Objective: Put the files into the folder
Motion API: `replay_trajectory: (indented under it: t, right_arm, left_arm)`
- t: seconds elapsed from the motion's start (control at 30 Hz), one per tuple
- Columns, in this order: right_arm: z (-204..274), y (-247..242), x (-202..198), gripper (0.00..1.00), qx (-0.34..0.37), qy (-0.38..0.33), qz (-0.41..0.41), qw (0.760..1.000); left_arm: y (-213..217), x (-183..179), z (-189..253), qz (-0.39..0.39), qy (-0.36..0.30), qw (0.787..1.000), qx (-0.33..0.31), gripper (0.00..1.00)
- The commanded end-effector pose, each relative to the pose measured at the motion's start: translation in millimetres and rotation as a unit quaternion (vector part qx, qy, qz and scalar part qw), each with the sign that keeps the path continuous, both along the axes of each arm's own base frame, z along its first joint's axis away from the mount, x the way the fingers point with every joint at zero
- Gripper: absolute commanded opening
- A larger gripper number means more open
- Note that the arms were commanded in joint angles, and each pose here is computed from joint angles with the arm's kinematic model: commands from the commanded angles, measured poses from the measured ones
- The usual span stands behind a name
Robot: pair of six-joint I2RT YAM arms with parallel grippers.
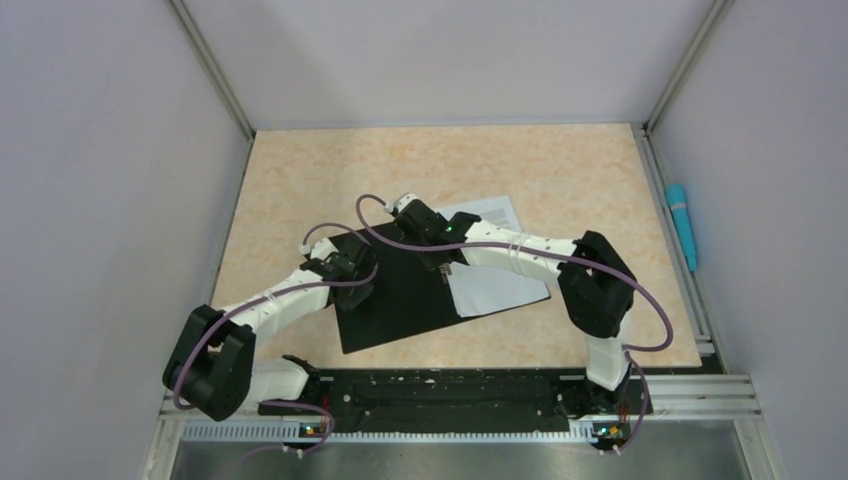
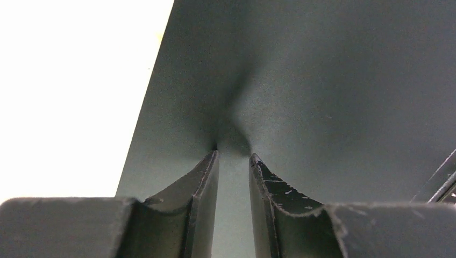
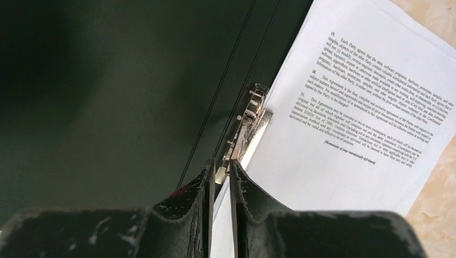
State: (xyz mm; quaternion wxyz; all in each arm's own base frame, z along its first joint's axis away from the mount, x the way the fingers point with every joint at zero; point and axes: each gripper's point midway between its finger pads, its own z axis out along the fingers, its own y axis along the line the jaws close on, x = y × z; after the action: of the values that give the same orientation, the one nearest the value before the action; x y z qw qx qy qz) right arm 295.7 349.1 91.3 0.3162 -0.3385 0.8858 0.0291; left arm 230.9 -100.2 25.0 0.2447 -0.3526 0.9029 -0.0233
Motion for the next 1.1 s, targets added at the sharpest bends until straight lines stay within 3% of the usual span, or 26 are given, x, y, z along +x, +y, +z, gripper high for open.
replay_trajectory:
  t: [0.0, 0.53, 1.07]
  right_arm:
    - [13.4, 6.5, 2.9, 0.15, -0.017, -0.025, 0.008, 1.0]
    - [2.2, -7.6, -4.5, 0.1, -0.066, -0.029, 0.006, 0.997]
    - [-1.8, 0.1, -10.7, 0.07, -0.051, -0.008, 0.018, 0.998]
  left_arm:
    - [11.1, -1.1, -6.0, 0.011, 0.004, 1.0, 0.021, 0.32]
    - [6.5, -4.1, -21.1, 0.017, 0.027, 0.999, -0.012, 0.31]
    - [9.5, -2.3, -21.1, 0.019, 0.029, 0.999, -0.015, 0.3]
